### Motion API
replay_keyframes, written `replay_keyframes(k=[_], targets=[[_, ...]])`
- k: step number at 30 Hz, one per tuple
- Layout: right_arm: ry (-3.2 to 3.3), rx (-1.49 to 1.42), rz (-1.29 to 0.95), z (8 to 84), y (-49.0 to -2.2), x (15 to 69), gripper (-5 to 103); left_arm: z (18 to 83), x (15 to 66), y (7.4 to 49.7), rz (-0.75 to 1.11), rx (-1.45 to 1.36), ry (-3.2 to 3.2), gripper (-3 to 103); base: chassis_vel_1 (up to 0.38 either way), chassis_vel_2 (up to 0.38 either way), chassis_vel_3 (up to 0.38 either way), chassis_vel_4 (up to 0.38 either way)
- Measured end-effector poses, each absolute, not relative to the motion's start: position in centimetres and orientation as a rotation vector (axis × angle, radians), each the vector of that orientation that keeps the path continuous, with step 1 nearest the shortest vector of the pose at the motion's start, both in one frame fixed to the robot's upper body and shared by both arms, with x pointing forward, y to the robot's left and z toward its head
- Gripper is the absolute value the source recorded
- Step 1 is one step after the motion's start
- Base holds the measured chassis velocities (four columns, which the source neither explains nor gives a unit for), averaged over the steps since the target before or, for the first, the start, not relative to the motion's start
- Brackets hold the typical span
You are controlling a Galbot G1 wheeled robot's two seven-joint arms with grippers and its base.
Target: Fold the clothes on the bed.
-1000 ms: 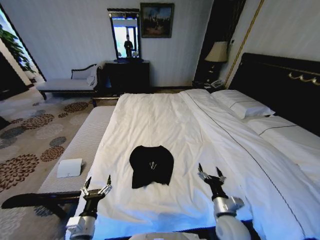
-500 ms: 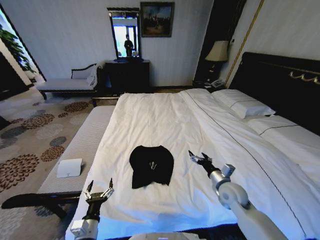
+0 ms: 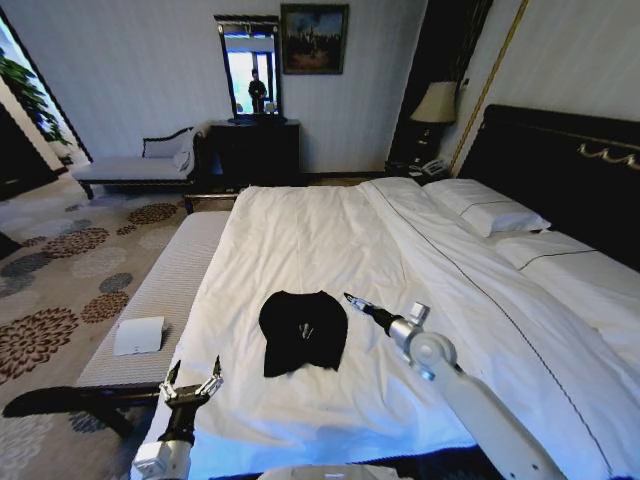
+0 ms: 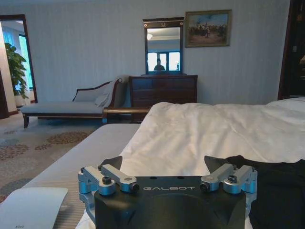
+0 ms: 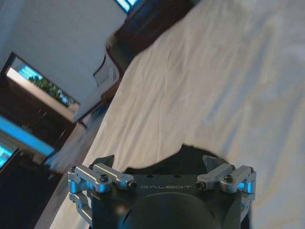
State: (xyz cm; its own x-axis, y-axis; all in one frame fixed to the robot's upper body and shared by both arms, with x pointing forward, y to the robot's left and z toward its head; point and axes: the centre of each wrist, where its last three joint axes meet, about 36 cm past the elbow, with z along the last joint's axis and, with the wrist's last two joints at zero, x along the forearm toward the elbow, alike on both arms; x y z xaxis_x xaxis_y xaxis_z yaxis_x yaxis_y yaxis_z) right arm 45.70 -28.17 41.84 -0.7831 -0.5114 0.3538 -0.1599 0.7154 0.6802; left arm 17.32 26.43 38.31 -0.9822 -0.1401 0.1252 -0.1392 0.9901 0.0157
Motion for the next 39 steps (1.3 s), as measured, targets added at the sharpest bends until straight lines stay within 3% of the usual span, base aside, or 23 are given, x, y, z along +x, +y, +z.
replay_keyframes(k=[17,24,39], targets=[[-2.368,0.535,-0.751,39.1,-29.7,56.7,100,40.1,16.3,25.9,-0.107,0.192,-3.018,98,0.0,0.0,0.0,0.0],[-2.315,0.533,-0.65,38.5,-29.9,57.6,100,40.5,15.9,25.6,-0.125,0.165,-3.017,98,0.0,0.0,0.0,0.0],[-2.214,0.573,-0.673,33.3,-25.7,57.7,100,41.5,14.8,25.1,-0.12,0.153,-2.995,98,0.0,0.0,0.0,0.0]])
